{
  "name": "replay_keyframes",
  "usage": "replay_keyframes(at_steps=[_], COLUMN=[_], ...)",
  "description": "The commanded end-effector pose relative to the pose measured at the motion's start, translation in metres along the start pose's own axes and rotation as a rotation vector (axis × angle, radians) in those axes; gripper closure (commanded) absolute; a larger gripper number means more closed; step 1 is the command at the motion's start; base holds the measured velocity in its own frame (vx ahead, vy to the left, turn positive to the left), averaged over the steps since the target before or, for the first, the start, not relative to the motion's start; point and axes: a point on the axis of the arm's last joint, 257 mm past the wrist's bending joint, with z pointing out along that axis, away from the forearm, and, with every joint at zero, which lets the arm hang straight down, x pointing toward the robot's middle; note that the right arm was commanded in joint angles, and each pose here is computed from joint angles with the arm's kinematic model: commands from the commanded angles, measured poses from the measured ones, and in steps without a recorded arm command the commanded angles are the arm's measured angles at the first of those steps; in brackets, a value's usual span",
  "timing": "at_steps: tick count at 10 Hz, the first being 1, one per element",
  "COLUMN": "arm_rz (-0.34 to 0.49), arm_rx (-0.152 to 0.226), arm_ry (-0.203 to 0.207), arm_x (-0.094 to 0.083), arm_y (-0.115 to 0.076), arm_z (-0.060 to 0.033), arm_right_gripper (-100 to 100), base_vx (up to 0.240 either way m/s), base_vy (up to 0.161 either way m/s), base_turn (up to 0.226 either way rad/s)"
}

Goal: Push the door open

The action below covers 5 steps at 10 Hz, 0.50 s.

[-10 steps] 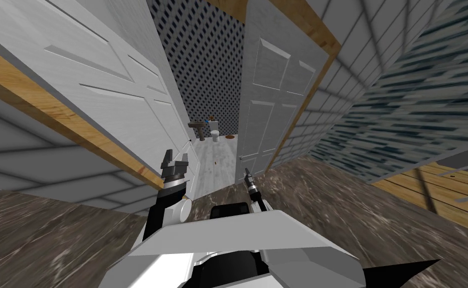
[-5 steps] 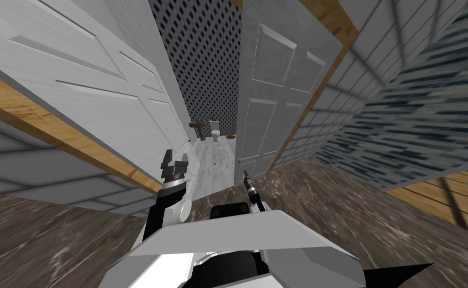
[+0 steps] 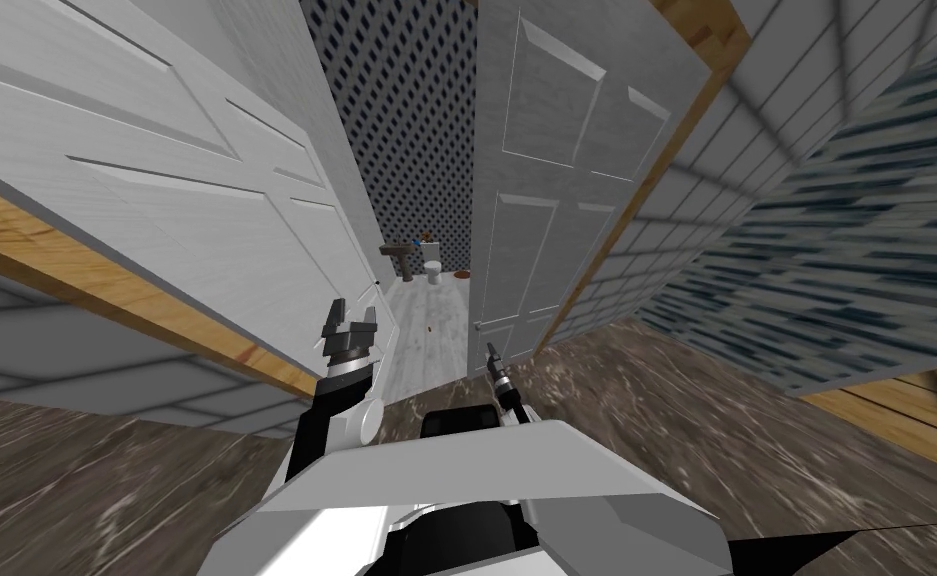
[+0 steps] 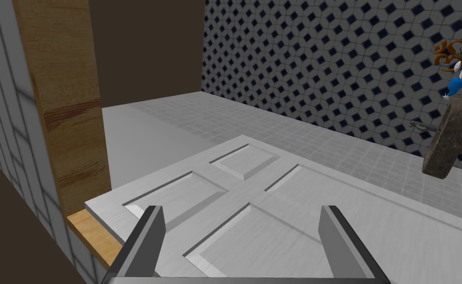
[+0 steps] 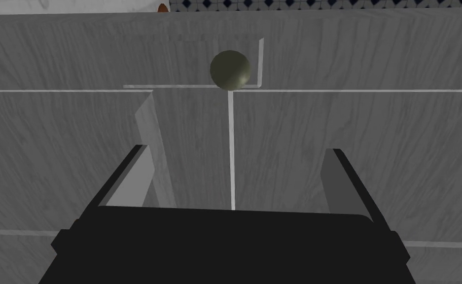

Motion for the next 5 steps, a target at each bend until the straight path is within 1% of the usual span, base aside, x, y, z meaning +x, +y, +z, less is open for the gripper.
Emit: replay_keyframes(at_steps=[1, 5], arm_rz=[-0.004, -0.004], arm_rx=[0.001, 0.002], arm_ry=[-0.003, -0.013], arm_x=[-0.0024, -0.0057], arm_y=[-0.0016, -0.0047], arm_z=[-0.0005, -0.001], arm_right_gripper=[-100, -100], base_vx=[0.178, 0.213], base_vy=[0.03, 0.026], base_turn=[0.032, 0.024])
